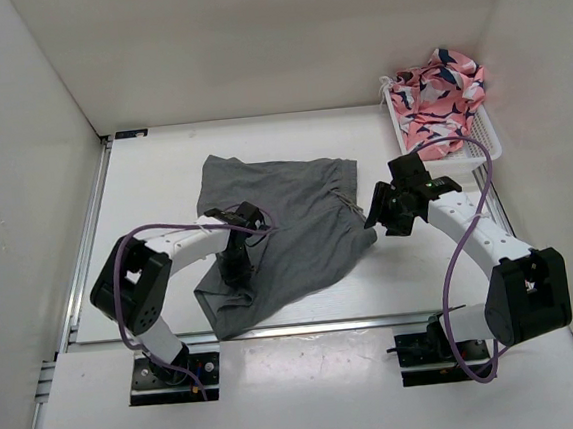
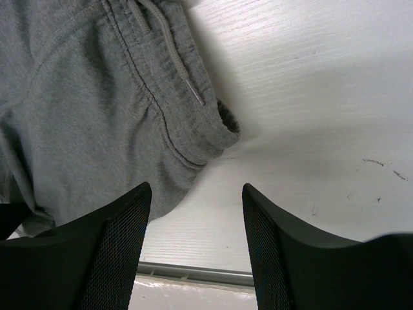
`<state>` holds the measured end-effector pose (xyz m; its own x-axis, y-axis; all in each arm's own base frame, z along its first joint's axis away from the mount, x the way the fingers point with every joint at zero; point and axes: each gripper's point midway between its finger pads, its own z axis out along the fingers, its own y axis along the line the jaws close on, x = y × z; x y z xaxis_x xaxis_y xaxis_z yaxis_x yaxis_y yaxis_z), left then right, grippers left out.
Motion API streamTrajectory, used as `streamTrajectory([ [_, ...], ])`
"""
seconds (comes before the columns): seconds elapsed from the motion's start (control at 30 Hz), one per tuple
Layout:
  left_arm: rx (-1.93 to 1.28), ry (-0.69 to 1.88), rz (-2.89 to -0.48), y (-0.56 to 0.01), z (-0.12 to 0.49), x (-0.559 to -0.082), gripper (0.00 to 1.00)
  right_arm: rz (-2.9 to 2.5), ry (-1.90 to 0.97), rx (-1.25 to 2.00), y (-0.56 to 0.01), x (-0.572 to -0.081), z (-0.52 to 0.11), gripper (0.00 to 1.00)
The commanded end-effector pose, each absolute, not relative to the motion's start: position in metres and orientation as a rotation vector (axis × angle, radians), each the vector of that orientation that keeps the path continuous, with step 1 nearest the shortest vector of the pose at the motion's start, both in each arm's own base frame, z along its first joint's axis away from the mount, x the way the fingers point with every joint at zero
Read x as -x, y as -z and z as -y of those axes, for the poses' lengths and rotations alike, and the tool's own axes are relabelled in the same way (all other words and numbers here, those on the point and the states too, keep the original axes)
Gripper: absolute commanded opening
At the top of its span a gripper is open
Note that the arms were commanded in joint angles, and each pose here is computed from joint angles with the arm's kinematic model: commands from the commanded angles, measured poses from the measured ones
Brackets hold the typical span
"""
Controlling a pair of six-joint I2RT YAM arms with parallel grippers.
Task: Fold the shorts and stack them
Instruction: Flatten the shorts out
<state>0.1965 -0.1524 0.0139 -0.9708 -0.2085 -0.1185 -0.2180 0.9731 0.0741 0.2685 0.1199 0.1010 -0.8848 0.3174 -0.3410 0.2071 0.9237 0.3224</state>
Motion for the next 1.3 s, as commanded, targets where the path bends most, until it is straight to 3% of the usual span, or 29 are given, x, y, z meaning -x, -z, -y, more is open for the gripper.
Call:
streamTrajectory([
  [0.0, 0.353, -0.161, -2.916, -0.035, 0.146, -0.207, 0.26, -2.661, -0.397, -0.356, -0.107, -0.27, -0.119, 0.64],
  [0.03, 0.37, -0.176, -2.91, -0.037, 0.144, -0.208, 0.26, -2.658, -0.385, -0.359, -0.107, -0.271, -0.117, 0.64],
  [0.1, 0.369, -0.195, -2.892, -0.045, 0.141, -0.211, 0.5, -2.659, -0.382, -0.347, -0.107, -0.271, -0.117, 0.64],
  [0.17, 0.354, -0.202, -2.882, -0.048, 0.141, -0.214, 0.65, -2.659, -0.382, -0.347, -0.107, -0.271, -0.117, 0.64],
  [0.23, 0.354, -0.2, -2.881, -0.051, 0.142, -0.215, 0.7, -2.659, -0.382, -0.347, -0.107, -0.271, -0.117, 0.64],
  [0.3, 0.352, -0.221, -2.881, -0.049, 0.14, -0.215, 0.61, -2.659, -0.382, -0.347, -0.107, -0.271, -0.117, 0.64],
  [0.33, 0.351, -0.232, -2.888, -0.046, 0.138, -0.212, 0.5, -2.659, -0.382, -0.347, -0.107, -0.271, -0.117, 0.64],
  [0.47, 0.348, -0.261, -2.893, -0.039, 0.135, -0.212, 0.25, -2.656, -0.371, -0.35, -0.107, -0.271, -0.116, 0.64],
  [0.57, 0.361, -0.272, -2.898, -0.037, 0.131, -0.21, 0.16, -2.656, -0.371, -0.35, -0.107, -0.271, -0.115, 0.64],
  [0.7, 0.361, -0.272, -2.898, -0.037, 0.131, -0.21, 0.16, -2.666, -0.364, -0.339, -0.103, -0.269, -0.114, 0.65],
  [0.8, 0.366, -0.211, -2.886, -0.044, 0.138, -0.214, 0.49, -2.687, -0.366, -0.34, -0.098, -0.266, -0.115, 0.79],
  [0.87, 0.341, -0.159, -2.9, -0.044, 0.145, -0.215, 0.64, -2.704, -0.382, -0.35, -0.092, -0.264, -0.118, 0.81],
  [0.9, 0.329, -0.15, -2.894, -0.044, 0.147, -0.217, 0.64, -2.7, -0.421, -0.365, -0.09, -0.264, -0.12, 0.82],
  [1.07, 0.299, -0.171, -2.94, -0.025, 0.151, -0.217, 0.48, -2.737, -0.531, -0.391, -0.073, -0.26, -0.135, 0.82],
  [1.27, 0.318, -0.17, -2.935, -0.027, 0.143, -0.223, 0.11, -2.739, -0.577, -0.421, -0.056, -0.267, -0.141, 0.74],
])
